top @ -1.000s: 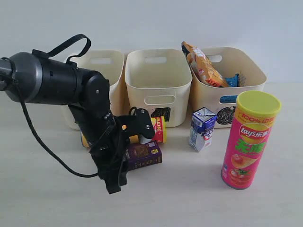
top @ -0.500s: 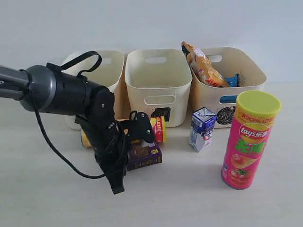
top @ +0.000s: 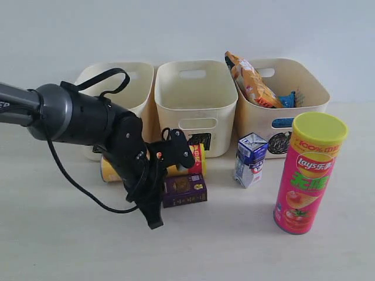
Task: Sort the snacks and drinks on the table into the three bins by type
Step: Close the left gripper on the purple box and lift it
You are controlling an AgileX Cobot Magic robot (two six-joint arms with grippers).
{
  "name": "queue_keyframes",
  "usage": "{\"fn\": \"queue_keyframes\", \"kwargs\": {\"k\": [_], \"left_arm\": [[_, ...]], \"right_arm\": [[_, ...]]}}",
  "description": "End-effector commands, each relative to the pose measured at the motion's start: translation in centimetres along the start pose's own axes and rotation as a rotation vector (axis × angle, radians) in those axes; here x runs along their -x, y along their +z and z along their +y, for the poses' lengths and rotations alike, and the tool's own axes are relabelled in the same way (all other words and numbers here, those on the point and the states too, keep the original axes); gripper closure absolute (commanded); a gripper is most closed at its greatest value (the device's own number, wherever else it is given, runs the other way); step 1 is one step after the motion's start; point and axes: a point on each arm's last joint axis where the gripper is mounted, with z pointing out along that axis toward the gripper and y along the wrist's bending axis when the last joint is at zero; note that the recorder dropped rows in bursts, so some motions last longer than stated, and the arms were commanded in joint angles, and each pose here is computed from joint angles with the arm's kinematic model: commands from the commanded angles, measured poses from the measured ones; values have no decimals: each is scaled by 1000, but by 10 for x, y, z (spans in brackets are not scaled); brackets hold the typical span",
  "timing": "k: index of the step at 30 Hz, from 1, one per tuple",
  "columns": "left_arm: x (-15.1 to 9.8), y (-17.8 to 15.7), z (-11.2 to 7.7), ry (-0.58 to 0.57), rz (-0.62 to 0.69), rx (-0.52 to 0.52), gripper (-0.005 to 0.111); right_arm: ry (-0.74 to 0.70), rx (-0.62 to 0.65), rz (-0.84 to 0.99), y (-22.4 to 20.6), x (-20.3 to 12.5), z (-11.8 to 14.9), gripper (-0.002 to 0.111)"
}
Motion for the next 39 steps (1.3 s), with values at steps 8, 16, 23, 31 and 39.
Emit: {"fn": "queue_keyframes", "kwargs": {"k": [8, 16, 23, 31, 39], "left_arm": [[35, -2, -52, 159, -63, -68, 102], [41, -27, -51, 47, -90, -57, 95], [44, -65, -34, -202, -157, -23, 33], [53, -41, -25, -276, -104, -51, 30], [60, -24, -22, -332, -75, -66, 23]], "right_arm": [[-4, 0, -8, 0, -1, 0, 108], [-4, 0, -8, 0, -1, 0, 108], [-4, 0, -8, 0, -1, 0, 108], [-4, 0, -8, 0, -1, 0, 108], [-4, 0, -8, 0, -1, 0, 108]]}}
